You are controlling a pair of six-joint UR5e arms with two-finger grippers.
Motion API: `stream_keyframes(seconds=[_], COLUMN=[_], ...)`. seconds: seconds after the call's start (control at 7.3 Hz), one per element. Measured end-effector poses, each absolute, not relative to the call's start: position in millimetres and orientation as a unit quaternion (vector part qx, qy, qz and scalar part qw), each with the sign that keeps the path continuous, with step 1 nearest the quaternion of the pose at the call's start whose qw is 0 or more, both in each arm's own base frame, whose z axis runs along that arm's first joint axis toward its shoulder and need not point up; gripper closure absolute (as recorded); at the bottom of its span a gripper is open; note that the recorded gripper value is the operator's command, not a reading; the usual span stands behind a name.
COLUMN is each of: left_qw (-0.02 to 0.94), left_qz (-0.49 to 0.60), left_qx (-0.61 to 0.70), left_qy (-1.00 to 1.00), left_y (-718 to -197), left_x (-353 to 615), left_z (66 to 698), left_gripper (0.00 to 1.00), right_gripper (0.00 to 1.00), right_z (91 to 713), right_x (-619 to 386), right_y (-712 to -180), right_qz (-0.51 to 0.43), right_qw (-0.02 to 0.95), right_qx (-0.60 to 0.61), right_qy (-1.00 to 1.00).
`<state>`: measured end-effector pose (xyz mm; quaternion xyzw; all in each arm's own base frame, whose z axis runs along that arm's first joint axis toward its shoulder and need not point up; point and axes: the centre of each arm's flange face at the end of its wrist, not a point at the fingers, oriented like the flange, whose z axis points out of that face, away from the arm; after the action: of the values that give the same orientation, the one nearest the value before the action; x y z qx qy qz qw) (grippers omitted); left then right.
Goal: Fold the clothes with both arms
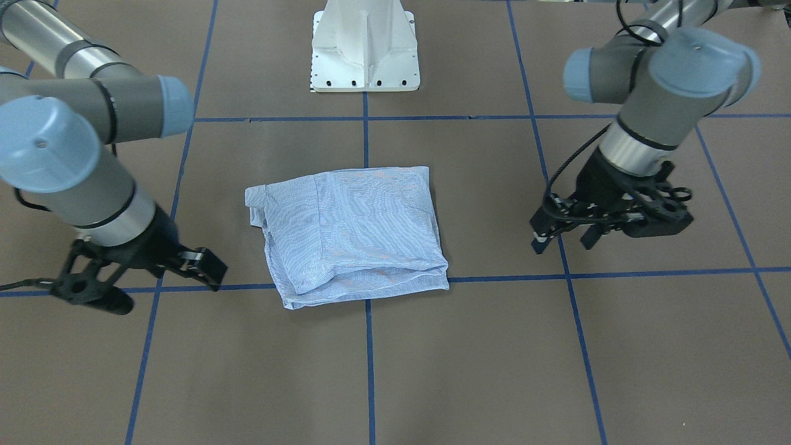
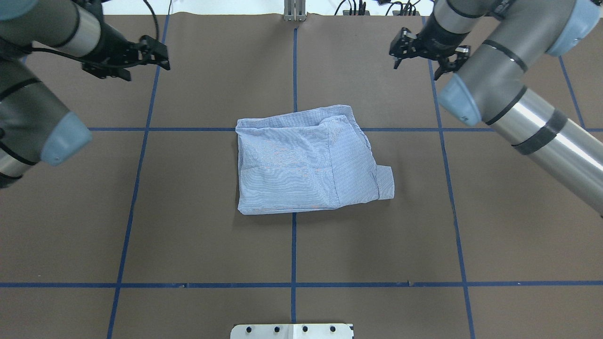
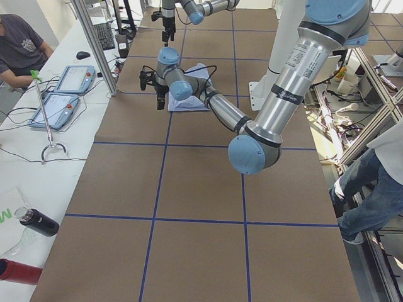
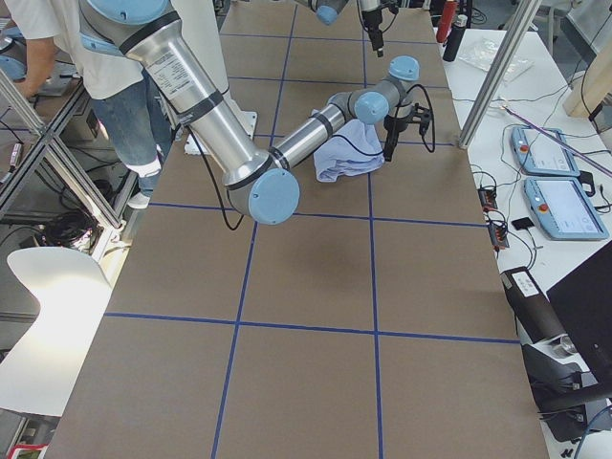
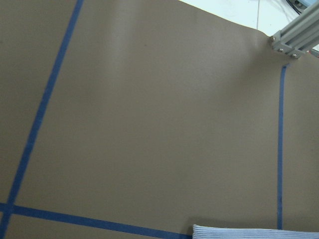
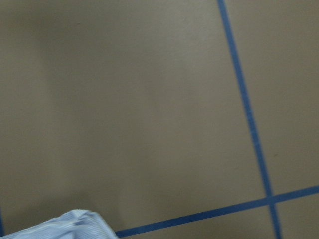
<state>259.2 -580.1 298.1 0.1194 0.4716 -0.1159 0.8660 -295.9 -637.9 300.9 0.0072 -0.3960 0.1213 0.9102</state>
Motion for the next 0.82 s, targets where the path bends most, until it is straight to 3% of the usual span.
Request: stream_keyframes(seconds=[0.27,0.82], left_qw=[0.894,0.921], left_qz=[-0.071,0.045], left_qx=[0.132,0.15], left_qy=[0.422,0.358], left_y=[-560.0,-488.8], left_x=[179.5,2.6], left_z=[342.4,470.4], left_gripper=[0.0,0.0], right_gripper=[0.0,0.0], right_z=[383.5,559.6], right_x=[-208.1,-34.9], right_y=[-627.6,-540.7], right_qz=[0.042,-0.059], right_qw=[0.926,0.937], right_qx=[0.031,0.032], right_qy=[-0.374,-0.344])
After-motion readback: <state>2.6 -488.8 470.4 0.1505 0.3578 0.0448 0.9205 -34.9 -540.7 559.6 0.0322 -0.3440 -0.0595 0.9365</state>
